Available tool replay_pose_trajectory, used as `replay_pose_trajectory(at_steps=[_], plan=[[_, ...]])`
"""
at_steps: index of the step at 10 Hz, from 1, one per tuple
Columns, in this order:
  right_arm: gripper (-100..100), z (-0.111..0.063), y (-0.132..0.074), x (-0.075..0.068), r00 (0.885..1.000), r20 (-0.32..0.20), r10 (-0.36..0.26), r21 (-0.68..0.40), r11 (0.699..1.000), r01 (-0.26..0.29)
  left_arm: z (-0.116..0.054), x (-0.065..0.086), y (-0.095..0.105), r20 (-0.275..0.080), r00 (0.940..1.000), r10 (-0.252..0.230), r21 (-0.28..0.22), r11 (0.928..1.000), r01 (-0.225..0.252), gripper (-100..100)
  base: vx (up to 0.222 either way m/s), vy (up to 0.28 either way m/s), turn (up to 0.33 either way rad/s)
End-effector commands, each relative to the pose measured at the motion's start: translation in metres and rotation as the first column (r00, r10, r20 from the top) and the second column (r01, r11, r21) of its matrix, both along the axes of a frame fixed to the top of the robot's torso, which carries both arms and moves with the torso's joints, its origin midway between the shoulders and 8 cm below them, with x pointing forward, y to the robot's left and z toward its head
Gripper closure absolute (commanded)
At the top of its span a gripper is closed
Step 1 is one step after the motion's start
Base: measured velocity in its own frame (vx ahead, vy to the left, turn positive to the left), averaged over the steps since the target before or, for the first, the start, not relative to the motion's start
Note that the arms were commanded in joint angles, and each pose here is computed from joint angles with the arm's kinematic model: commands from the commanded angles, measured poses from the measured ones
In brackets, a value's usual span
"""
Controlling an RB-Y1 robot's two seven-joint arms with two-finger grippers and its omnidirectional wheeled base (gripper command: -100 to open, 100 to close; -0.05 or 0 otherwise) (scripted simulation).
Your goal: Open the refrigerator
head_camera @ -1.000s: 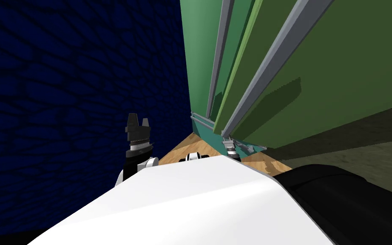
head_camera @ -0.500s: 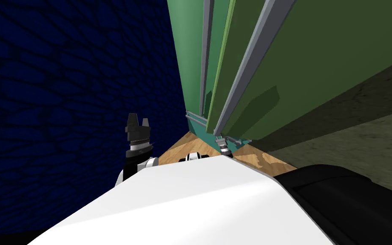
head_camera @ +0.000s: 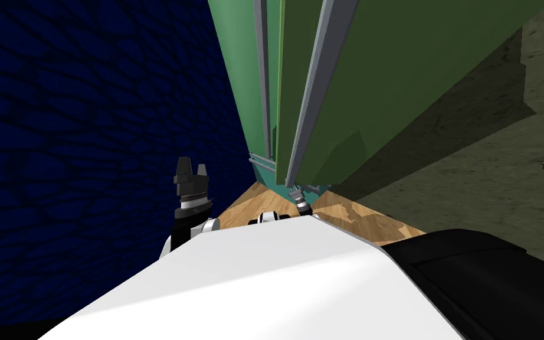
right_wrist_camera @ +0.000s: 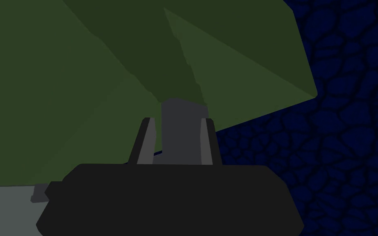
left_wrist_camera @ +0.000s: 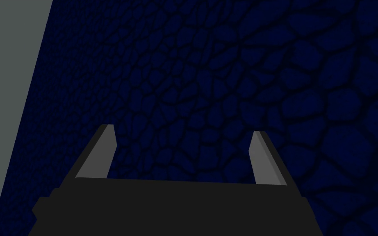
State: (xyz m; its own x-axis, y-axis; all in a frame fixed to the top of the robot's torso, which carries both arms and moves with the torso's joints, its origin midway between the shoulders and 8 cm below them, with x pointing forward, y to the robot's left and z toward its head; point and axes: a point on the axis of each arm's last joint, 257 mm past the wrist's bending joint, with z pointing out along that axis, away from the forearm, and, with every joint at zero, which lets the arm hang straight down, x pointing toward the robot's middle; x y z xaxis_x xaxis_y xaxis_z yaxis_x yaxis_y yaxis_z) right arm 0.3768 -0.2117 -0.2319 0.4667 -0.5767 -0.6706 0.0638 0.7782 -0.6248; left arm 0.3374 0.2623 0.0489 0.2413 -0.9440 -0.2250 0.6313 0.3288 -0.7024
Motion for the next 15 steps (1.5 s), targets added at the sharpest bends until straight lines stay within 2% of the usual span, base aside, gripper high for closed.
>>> replay_pose_trajectory(at_steps=[1,2,3,5,7,8,11,12,13,14,15], plan=[[100,0.013,0.050,0.012,0.993,0.035,0.112,0.007,0.994,-0.112,0.000,0.000,0.000,0.000,1.0000,0.000,0.000,1.0000,0.000,0,-0.106,-0.121,-0.183],[100,0.012,0.053,0.011,0.992,0.033,0.119,-0.008,0.993,-0.119,0.000,0.000,0.000,0.000,1.0000,0.000,0.000,1.0000,0.000,0,-0.090,-0.109,-0.093],[100,0.017,0.082,0.016,0.982,0.043,0.184,0.000,0.983,-0.184,0.000,0.000,0.000,0.000,1.0000,0.000,0.000,1.0000,0.000,0,-0.099,-0.148,-0.218],[100,0.016,0.085,0.016,0.981,0.040,0.191,-0.015,0.981,-0.191,0.000,0.000,0.000,0.000,1.0000,0.000,0.000,1.0000,0.000,0,-0.051,-0.077,-0.039],[100,0.025,0.141,0.019,0.947,0.054,0.317,-0.010,0.948,-0.317,0.000,0.000,0.000,0.000,1.0000,0.000,0.000,1.0000,0.000,0,-0.108,-0.134,-0.268],[100,0.025,0.147,0.019,0.941,0.054,0.333,-0.038,0.943,-0.331,0.000,0.000,0.000,0.000,1.0000,0.000,0.000,1.0000,0.000,0,-0.119,-0.166,-0.092],[100,0.025,0.147,0.018,0.941,0.054,0.333,-0.038,0.943,-0.331,0.000,0.000,0.000,0.000,1.0000,0.000,0.000,1.0000,0.000,0,-0.011,-0.020,0.005],[100,0.004,0.141,0.017,0.948,0.001,0.317,-0.042,0.948,-0.317,0.000,0.000,0.000,0.000,1.0000,0.000,0.000,1.0000,0.000,0,0.016,0.003,-0.017],[100,0.008,0.152,0.011,0.930,0.013,0.367,-0.043,0.930,-0.366,0.000,0.000,0.000,0.000,1.0000,0.000,0.000,1.0000,0.000,0,-0.019,-0.149,0.118],[100,0.008,0.152,0.011,0.930,0.013,0.367,-0.043,0.930,-0.366,0.000,0.000,0.000,0.000,1.0000,0.000,0.000,1.0000,0.000,0,-0.067,-0.192,0.156],[100,0.012,0.158,0.007,0.919,0.022,0.394,-0.043,0.919,-0.393,0.000,0.000,0.000,0.000,1.0000,0.000,0.000,1.0000,0.000,0,-0.107,-0.158,0.111]])
